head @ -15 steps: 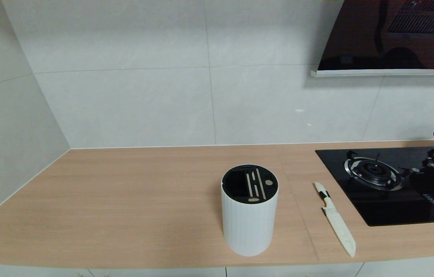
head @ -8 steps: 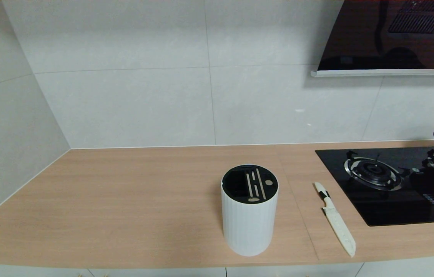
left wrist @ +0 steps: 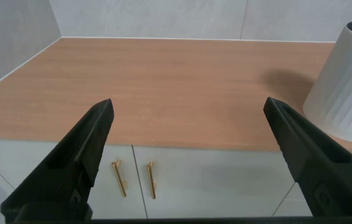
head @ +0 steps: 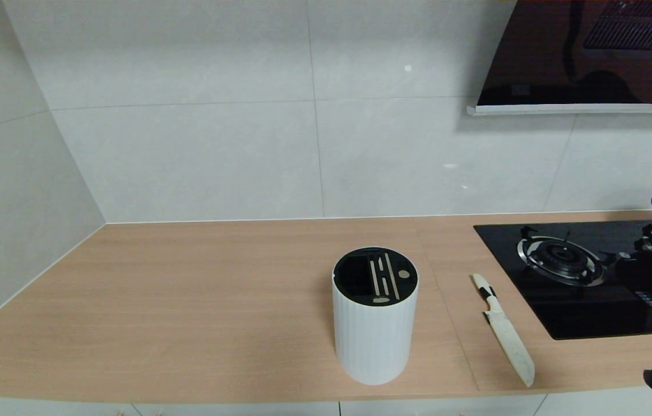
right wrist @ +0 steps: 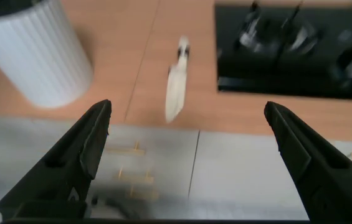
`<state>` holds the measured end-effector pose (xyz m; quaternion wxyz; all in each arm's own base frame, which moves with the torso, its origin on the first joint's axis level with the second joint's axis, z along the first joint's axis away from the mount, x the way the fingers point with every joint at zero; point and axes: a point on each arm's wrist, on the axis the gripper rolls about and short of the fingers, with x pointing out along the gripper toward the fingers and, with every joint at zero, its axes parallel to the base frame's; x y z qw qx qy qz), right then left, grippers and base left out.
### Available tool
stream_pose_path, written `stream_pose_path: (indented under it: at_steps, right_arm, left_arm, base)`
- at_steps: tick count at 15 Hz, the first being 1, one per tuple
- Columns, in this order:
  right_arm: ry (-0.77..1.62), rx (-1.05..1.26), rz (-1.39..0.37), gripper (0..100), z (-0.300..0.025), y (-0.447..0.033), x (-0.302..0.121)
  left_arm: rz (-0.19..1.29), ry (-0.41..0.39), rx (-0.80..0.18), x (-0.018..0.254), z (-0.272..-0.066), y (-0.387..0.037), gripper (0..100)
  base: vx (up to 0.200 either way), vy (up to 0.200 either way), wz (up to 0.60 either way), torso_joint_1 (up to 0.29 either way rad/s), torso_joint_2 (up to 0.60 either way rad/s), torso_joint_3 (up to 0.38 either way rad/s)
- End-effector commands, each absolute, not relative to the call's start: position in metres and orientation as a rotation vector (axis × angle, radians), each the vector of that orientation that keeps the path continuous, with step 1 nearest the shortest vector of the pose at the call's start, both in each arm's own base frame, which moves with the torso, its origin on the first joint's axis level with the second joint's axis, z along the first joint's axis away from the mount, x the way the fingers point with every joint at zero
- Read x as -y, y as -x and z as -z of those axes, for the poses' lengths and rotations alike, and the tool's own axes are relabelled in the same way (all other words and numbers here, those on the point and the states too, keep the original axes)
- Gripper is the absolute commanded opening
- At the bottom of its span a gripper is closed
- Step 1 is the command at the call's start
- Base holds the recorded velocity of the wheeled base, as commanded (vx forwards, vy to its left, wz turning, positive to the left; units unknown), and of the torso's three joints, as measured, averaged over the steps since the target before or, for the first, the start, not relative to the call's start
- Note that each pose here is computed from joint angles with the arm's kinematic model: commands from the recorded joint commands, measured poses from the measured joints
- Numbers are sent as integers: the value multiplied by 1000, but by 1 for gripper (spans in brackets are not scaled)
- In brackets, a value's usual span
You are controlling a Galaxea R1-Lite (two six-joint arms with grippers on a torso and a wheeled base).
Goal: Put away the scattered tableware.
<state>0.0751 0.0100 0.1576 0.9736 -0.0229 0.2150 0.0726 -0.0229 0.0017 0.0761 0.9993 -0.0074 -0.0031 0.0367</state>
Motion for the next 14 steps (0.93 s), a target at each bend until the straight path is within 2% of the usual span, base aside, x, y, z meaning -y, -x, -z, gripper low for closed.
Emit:
stream_pose_path:
  at_steps: [1,4,7,9,12,14]
  right_arm:
    - [65,-586,-171,100,-163,-131,-23]
    - [58,-570,-206,100,-163,-173,-38]
    - [88,-553,-150,100,-157,-228,-47]
    - [92,-540,-134,100,-161,-244,-50]
    - [118,-681,-138,100,-122,-259,-56]
    - [110,-659,-128,100,-114,-269,-58]
  left_arm:
    - [-74,16,5,-2,-76,23,100]
    - [-74,16,5,-2,-76,23,100]
    - [-74,16,5,-2,-76,23,100]
    - [-74,16,5,-2,-76,23,100]
    - [-74,14,5,-2,-76,23,100]
    - [-74,14,5,-2,-76,23,100]
  base:
    - [0,0,0,0,0,0]
    - [0,0,0,0,0,0]
    - [0,0,0,0,0,0]
    - [0,0,0,0,0,0]
    - [0,0,0,0,0,0]
    - [0,0,0,0,0,0]
